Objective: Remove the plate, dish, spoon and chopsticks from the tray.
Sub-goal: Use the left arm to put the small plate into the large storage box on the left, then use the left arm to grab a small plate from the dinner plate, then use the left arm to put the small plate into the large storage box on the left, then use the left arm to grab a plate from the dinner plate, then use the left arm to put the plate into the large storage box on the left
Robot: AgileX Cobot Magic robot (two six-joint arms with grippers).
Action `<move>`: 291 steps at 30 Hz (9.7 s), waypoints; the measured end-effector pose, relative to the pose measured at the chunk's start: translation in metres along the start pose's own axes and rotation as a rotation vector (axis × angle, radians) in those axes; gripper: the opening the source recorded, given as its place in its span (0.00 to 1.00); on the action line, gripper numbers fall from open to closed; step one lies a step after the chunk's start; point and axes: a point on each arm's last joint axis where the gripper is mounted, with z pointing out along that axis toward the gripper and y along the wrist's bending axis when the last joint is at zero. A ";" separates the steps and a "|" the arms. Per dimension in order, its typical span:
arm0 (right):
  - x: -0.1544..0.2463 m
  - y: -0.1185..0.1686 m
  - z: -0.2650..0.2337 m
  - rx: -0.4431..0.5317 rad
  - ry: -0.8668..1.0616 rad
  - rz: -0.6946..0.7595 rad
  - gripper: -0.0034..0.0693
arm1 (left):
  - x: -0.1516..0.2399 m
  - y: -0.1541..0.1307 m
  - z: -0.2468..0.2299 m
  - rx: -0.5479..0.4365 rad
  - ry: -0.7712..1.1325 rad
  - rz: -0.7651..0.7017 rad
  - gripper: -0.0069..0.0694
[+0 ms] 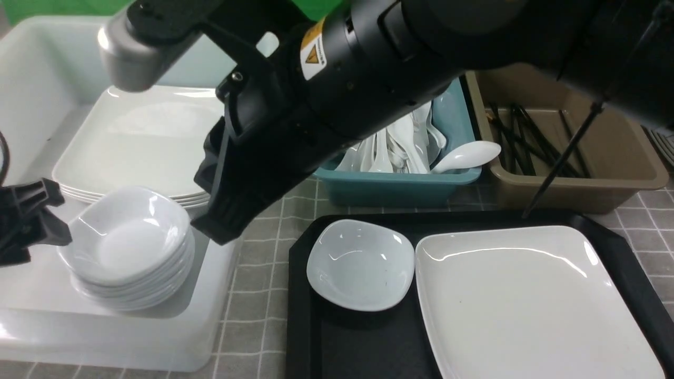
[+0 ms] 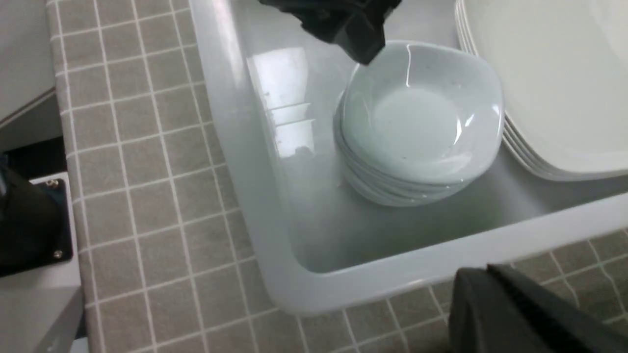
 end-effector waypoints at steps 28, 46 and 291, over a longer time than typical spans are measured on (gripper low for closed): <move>0.173 -0.026 -0.163 0.396 0.163 0.385 0.10 | 0.068 -0.254 0.048 0.253 0.265 0.793 0.19; 0.179 -0.017 -0.173 0.437 0.074 0.377 0.10 | 0.071 -0.273 0.161 0.014 0.289 0.868 0.71; -0.018 -0.051 -0.028 0.081 -0.178 0.123 0.08 | -0.120 0.024 0.080 0.133 -0.342 -0.451 0.12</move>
